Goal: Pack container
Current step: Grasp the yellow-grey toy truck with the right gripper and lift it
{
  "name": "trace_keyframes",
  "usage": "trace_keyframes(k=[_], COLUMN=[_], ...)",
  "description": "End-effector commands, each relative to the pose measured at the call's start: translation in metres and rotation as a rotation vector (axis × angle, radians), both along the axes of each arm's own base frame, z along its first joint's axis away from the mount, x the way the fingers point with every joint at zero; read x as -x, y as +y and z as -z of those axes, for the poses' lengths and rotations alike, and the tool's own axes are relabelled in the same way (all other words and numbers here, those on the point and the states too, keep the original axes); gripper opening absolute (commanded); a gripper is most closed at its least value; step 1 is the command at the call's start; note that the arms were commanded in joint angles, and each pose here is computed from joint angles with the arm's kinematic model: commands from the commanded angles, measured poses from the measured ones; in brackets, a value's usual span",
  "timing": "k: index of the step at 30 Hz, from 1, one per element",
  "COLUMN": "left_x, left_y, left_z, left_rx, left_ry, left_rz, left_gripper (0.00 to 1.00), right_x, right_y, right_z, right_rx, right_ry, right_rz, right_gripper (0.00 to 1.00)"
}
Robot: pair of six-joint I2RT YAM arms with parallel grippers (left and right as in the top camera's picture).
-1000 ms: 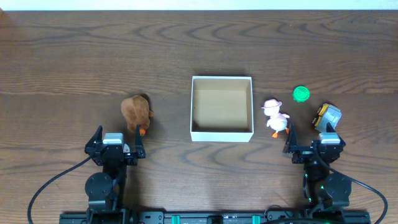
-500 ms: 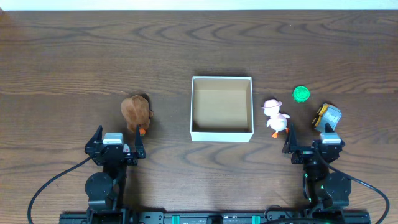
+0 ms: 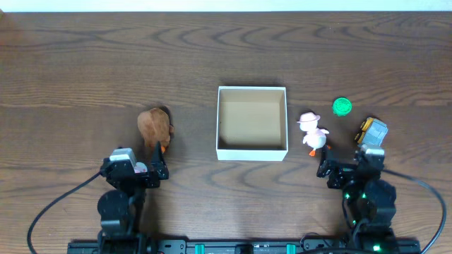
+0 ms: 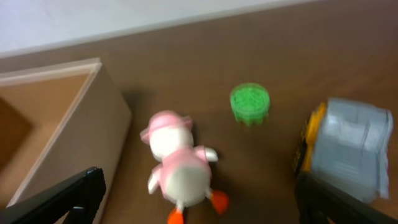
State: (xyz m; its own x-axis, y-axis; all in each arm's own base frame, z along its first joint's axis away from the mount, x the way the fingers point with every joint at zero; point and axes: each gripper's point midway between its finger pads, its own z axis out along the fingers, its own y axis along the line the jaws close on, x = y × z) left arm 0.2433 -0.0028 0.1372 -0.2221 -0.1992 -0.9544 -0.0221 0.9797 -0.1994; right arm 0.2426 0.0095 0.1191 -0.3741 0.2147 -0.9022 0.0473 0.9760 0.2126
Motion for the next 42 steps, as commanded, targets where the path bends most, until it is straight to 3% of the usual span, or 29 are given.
trace_keyframes(k=[1,10,18,23,29,42], left_x=[-0.001,-0.027,-0.039,-0.033,-0.030,-0.031], left_y=[-0.009,-0.009,-0.008,-0.008,-0.008,-0.008], left_z=[-0.031,-0.084,-0.074,-0.062,-0.052,-0.051], left_rx=[0.075,0.082,0.005,0.000,0.002,0.002], left_ry=[0.014,0.269,0.628,0.801,0.854,0.856], left_rz=[0.039,0.030,0.064,0.076,0.076,0.076], left_gripper=[0.98,0.98,0.98,0.98,0.98,0.98], right_x=[-0.008,-0.027,-0.035,-0.047,-0.049,-0.071], right_y=[-0.011,-0.049,-0.093,-0.094,-0.105,-0.114], right_z=[-0.044,-0.069,-0.063,-0.053,-0.019,0.055], right_rx=[0.035,0.038,-0.054,-0.094,-0.119,-0.124], right_ry=[-0.004,0.369,0.779,0.888,1.009,1.156], right_rz=[0.045,0.178,0.292,0.263,0.361,0.353], right_gripper=[0.99,0.99,0.99,0.99,0.99,0.99])
